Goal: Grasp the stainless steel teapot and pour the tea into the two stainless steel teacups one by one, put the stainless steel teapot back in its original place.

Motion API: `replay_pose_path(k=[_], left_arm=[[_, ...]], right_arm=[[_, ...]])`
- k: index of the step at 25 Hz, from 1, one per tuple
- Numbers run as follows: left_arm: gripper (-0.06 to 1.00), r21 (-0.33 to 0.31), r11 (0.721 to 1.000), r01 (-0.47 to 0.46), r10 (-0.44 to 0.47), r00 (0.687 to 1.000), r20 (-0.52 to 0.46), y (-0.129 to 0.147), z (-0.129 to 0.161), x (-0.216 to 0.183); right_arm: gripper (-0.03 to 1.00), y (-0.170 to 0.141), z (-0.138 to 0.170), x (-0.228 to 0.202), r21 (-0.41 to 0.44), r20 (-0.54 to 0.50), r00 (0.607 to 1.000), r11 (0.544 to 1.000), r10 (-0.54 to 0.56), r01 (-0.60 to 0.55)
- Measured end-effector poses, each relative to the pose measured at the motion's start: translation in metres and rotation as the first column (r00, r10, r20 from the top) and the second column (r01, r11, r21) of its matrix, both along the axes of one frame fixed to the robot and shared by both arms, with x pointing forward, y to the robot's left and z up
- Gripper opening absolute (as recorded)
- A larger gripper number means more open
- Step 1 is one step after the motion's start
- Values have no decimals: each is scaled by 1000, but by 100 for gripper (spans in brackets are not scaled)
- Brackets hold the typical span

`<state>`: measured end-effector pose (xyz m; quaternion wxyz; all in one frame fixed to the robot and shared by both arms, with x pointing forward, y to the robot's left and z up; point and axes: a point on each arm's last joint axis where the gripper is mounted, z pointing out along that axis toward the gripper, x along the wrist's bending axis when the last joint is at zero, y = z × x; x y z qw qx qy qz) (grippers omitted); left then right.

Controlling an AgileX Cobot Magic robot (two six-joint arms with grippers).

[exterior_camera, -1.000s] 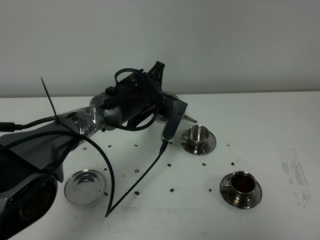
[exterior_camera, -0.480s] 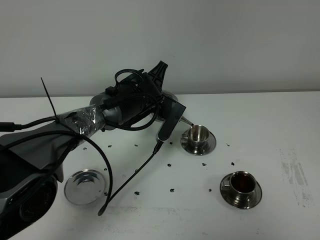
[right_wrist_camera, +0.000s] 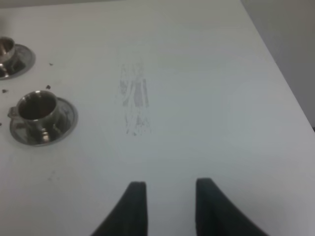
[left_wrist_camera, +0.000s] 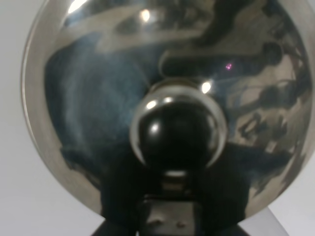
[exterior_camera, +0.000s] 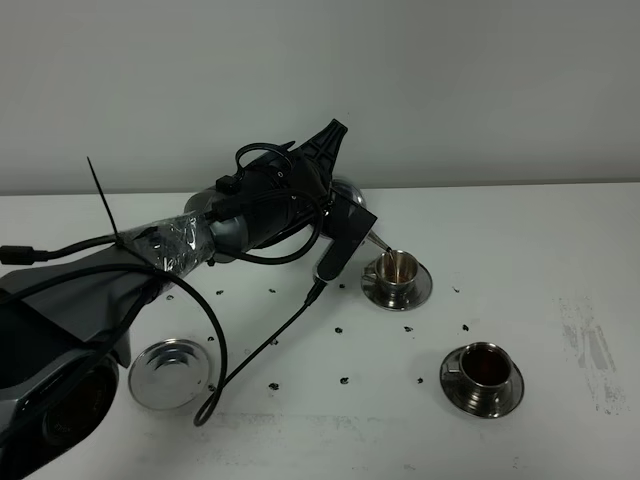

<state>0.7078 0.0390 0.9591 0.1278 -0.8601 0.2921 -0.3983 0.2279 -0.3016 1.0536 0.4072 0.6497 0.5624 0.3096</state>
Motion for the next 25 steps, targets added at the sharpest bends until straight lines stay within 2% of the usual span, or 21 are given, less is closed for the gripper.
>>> replay_pose_path(k=[7, 25], left_arm=[[21, 26, 1000, 13, -13, 1000, -7, -1, -14, 2], [21, 54, 995, 80, -84, 994, 67, -5, -9, 6]], right_arm=[[23, 0, 0, 0, 0, 0, 1000, 1000, 0, 0], [23, 0, 0, 0, 0, 0, 1000, 1000, 0, 0]])
